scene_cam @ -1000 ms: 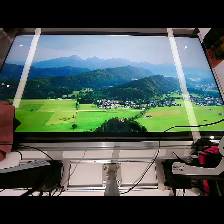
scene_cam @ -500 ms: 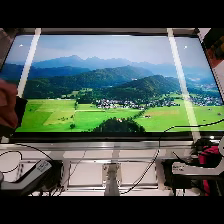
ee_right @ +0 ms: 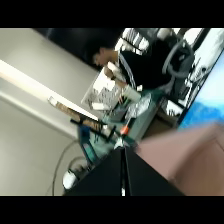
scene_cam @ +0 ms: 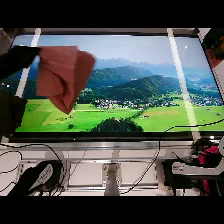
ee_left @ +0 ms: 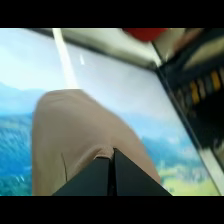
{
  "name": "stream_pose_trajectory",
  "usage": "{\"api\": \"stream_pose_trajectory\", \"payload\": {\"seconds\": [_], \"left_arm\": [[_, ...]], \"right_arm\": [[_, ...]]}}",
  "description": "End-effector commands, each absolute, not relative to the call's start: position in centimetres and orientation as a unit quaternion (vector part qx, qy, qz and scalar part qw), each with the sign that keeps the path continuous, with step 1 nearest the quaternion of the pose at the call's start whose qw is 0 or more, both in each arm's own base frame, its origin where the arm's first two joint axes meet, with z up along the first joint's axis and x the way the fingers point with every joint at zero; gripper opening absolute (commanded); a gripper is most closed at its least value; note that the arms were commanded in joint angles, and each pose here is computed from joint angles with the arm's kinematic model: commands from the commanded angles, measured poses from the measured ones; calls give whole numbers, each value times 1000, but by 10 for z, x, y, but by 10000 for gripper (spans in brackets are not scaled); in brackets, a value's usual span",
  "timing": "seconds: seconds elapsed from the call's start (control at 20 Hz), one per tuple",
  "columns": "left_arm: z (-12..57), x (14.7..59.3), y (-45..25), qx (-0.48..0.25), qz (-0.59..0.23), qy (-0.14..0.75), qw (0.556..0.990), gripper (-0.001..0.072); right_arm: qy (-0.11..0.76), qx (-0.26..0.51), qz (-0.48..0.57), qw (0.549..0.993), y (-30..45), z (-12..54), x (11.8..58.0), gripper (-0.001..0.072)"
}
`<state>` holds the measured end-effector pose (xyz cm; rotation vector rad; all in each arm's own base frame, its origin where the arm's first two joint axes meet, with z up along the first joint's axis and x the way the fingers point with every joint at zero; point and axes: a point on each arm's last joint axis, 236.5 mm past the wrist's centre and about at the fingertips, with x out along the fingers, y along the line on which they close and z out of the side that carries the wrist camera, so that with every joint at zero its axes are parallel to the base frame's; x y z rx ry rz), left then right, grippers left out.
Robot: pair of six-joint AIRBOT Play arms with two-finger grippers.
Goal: Fold the clothes and pants, and hang the long-sleeved shirts on hangers.
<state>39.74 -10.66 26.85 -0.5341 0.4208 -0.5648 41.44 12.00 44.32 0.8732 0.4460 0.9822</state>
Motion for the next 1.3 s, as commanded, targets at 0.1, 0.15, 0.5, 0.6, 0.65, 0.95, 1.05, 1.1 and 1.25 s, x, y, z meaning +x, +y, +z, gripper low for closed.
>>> {"api": "stream_pose_trajectory", "payload": {"seconds": [0.1, 0.15, 0.5, 0.6, 0.65, 0.95, 1.05, 1.1, 1.25], "left_arm": [[204, 394, -229, -192, -344, 287, 873, 13], [189, 392, -250, -189, -356, 302, 864, 13], [89, 370, -325, -131, -406, 402, 810, 424], [92, 374, -319, -133, -402, 399, 813, 424], [95, 374, -316, -130, -401, 398, 815, 424], [92, 374, -271, -39, -363, 404, 838, 334], [95, 371, -256, -21, -348, 411, 843, 341], [98, 365, -253, -10, -350, 412, 841, 356], [121, 353, -241, 22, -351, 393, 850, 371]], "right_arm": [[183, 415, 442, 774, 114, 452, 423, 12], [183, 415, 442, 774, 114, 452, 423, 12], [178, 418, 437, 776, 111, 453, 426, 12], [178, 415, 430, 782, 109, 451, 429, 12], [181, 412, 425, 786, 108, 448, 430, 12], [192, 390, 381, 816, 98, 428, 445, 12], [193, 388, 381, 817, 98, 427, 445, 12], [193, 388, 380, 817, 98, 427, 445, 12], [200, 375, 359, 831, 92, 417, 451, 11]]}}
